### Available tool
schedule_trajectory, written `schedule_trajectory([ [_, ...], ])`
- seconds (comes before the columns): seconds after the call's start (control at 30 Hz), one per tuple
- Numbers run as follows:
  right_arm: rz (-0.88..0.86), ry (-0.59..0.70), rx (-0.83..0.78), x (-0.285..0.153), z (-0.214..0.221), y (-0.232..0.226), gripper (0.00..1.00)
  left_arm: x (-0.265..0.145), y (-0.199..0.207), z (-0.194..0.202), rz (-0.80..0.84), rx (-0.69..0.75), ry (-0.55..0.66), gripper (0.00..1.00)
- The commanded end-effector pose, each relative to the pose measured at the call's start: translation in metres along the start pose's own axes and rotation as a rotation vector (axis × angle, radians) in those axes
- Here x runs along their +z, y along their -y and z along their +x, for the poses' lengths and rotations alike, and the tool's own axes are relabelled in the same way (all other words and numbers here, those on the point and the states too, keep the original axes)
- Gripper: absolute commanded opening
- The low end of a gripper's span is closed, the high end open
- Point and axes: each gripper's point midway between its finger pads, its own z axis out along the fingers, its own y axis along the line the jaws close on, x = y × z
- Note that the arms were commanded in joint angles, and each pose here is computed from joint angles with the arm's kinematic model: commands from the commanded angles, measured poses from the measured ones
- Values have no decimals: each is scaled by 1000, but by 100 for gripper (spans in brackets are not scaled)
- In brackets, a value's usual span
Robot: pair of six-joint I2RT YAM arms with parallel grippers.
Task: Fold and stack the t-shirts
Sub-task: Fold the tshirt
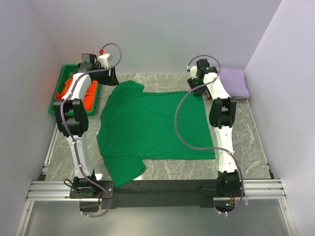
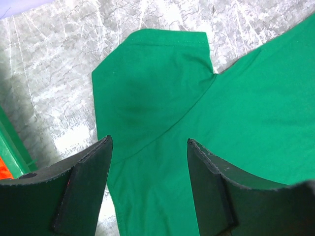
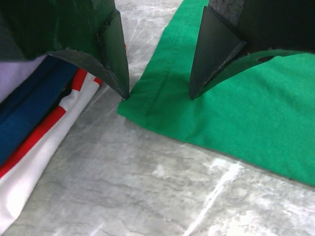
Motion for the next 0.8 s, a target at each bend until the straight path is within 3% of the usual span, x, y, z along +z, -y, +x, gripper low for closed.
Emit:
schedule_trajectory([
  [0.0,-48,-94,-30,13,23,-18,59,-5,2,-24,7,14,55,67],
  [0.37,-87,-201,32,9,63,-9,59,-13,12,-7,40,31,-2,67],
  [0.63,-228,-275,78,0,92,-21,59,-17,24,5,90,7,-36,67],
  [0.77,-291,-323,82,-3,107,-32,47,-15,26,13,101,-11,-61,66],
])
